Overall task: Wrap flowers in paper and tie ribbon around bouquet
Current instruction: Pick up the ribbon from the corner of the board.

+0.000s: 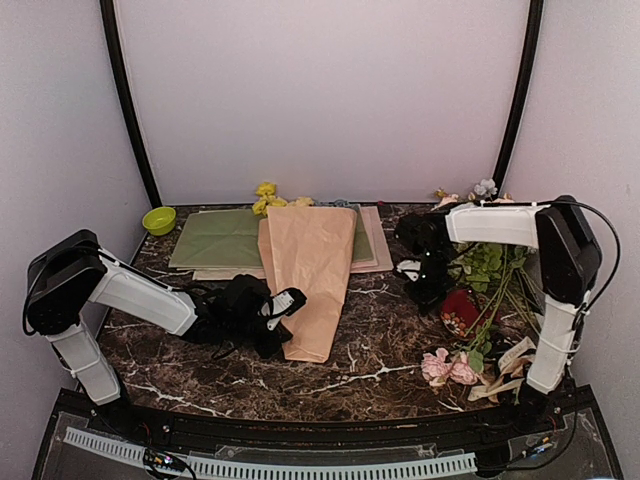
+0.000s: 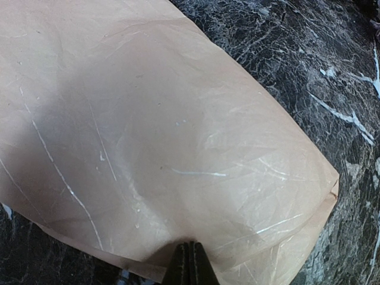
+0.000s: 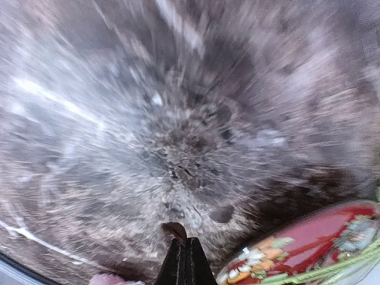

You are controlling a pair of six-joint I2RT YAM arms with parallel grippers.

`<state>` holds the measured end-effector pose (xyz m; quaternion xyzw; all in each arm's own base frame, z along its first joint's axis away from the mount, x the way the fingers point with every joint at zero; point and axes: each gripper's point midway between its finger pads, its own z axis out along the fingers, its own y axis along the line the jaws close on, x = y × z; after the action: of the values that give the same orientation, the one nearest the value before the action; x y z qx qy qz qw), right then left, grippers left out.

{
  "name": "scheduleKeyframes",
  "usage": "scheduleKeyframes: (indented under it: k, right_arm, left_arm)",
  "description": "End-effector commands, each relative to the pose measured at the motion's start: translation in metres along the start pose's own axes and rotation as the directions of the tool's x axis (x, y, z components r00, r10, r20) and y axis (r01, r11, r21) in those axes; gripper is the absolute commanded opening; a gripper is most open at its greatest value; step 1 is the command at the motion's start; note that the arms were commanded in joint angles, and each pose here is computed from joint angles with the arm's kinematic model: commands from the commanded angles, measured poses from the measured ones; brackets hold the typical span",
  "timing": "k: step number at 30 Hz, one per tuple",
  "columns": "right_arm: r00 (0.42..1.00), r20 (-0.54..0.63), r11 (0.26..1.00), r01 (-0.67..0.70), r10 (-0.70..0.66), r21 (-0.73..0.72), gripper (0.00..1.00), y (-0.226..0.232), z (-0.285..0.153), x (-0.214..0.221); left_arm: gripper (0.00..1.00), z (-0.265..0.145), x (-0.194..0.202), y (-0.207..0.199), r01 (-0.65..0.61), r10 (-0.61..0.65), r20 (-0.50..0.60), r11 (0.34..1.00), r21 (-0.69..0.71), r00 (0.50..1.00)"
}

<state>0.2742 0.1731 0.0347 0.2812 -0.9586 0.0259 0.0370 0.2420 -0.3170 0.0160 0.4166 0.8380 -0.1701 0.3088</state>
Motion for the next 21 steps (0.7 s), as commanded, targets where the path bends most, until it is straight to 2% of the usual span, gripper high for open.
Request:
scheduleKeyframes:
  k: [1,3,4,6,8,10,12,14,16,17,18,21]
  right_arm:
    - [0.929,0.359,0.996,-0.093,0.091,-0.012,0.0,-0.018,-0.106,-0.049]
    - [0.843,0.516,0.985,-0.174,0.153,-0.008,0.0,-0.041,-0.165,-0.062]
    - [0.782,0.6,0.977,-0.212,0.172,-0.004,0.0,-0.052,-0.2,-0.065]
    - [0.602,0.778,0.968,-0.25,0.181,-0.032,0.0,-0.066,-0.286,-0.066]
    - [0.376,0.913,0.969,-0.237,0.156,-0.068,0.0,-0.068,-0.374,-0.052]
    - [0.129,0.984,0.973,-0.21,0.121,-0.092,0.0,-0.067,-0.456,-0.026]
    - [-0.107,0.991,0.979,-0.176,0.081,-0.099,0.0,-0.062,-0.521,0.011]
    - [-0.35,0.936,0.989,-0.128,0.03,-0.079,0.0,-0.053,-0.574,0.056]
    - [-0.484,0.875,0.993,-0.107,-0.002,-0.057,0.0,-0.046,-0.599,0.088]
    - [-0.529,0.849,0.993,-0.107,-0.013,-0.052,0.0,-0.045,-0.609,0.101]
    - [-0.564,0.825,0.993,-0.107,-0.022,-0.047,0.0,-0.044,-0.617,0.112]
    - [-0.617,0.786,0.997,-0.081,-0.034,-0.02,0.0,-0.037,-0.634,0.128]
  left_arm:
    - [0.0,0.004,0.077,-0.009,0.011,0.001,-0.255,0.999,0.046,0.967]
    - [0.0,0.004,0.077,-0.009,0.011,0.002,-0.255,0.999,0.047,0.967]
    - [0.0,0.004,0.077,-0.009,0.011,0.001,-0.254,0.999,0.048,0.967]
    - [0.0,0.004,0.077,-0.01,0.012,0.001,-0.256,0.999,0.049,0.967]
    - [0.0,0.004,0.078,-0.01,0.012,0.001,-0.257,0.999,0.049,0.966]
    - [0.0,0.004,0.078,-0.01,0.013,0.0,-0.258,0.999,0.049,0.966]
    - [0.0,0.004,0.078,-0.01,0.013,0.001,-0.257,0.999,0.05,0.966]
    - [0.0,0.005,0.078,-0.01,0.013,0.001,-0.26,0.999,0.051,0.966]
    - [0.0,0.004,0.078,-0.01,0.013,0.001,-0.259,0.999,0.051,0.966]
    - [0.0,0.004,0.078,-0.01,0.013,0.001,-0.258,0.999,0.051,0.966]
    - [0.0,0.004,0.078,-0.01,0.013,0.001,-0.258,0.999,0.051,0.966]
    - [0.0,0.004,0.078,-0.01,0.013,0.002,-0.257,0.998,0.053,0.966]
